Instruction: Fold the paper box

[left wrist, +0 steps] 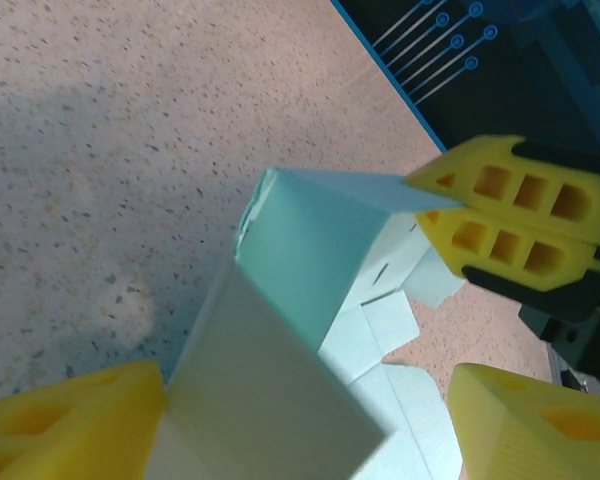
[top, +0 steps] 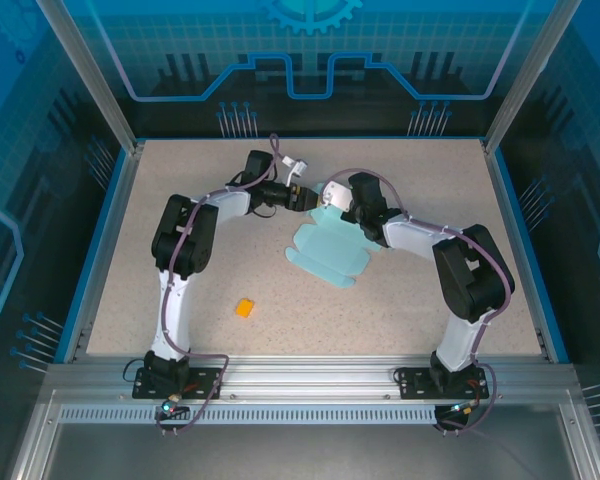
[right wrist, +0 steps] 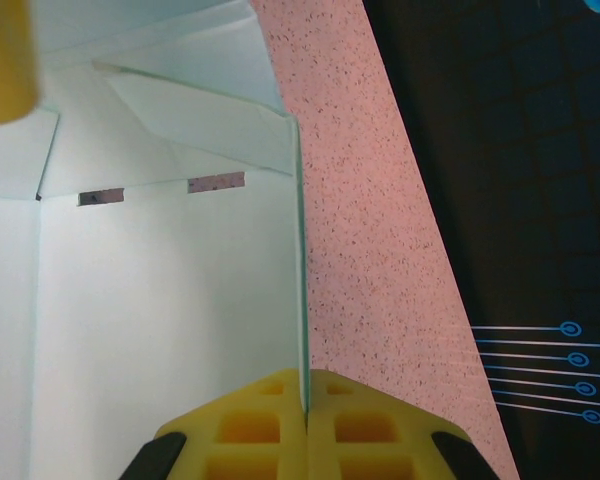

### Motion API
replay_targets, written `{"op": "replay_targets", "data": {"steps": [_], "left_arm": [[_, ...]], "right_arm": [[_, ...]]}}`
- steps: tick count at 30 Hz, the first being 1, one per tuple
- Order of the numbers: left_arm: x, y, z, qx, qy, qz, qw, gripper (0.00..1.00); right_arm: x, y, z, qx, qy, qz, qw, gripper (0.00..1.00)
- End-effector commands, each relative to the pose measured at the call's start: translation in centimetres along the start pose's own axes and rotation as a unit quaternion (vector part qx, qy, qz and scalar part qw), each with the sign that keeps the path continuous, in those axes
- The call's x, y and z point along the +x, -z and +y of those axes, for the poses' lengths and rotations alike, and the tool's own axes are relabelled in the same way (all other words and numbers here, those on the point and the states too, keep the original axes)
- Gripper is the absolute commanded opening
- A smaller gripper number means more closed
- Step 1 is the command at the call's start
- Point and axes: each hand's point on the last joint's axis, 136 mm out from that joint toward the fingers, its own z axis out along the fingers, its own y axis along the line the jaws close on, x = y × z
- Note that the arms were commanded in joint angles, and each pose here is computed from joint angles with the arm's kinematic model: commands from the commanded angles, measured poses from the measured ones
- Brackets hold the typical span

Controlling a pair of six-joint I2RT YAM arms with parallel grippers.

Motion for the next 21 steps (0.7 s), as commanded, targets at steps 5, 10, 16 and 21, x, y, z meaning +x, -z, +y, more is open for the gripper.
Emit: {"op": "replay_targets", "data": {"steps": [5, 10, 16, 21], "left_arm": [[-0.6, 0.7, -3.8, 0.038, -0.057, -0.01, 0.998, 0.73], [-0.3, 0.8, -3.8, 0.034, -0.067, -0.013, 0.997, 0.73], [-0.4, 1.0, -4.2, 0.041, -0.082, -0.016, 0.996, 0.69], [-0.4, 1.3, -4.5, 0.044, -0.083, -0.017, 0.995, 0.68]], "right_arm": [[-1.5, 1.1, -2.8, 0.026, -0.015, -0.023, 0.999, 0.0], [-1.4, 1.2, -2.4, 0.02, -0.005, -0.027, 0.999, 0.0], [-1.3, 1.3, -1.7, 0.006, 0.01, -0.03, 1.0, 0.0], [-1.2, 1.2, -1.6, 0.002, 0.011, -0.026, 1.0, 0.0]]}}
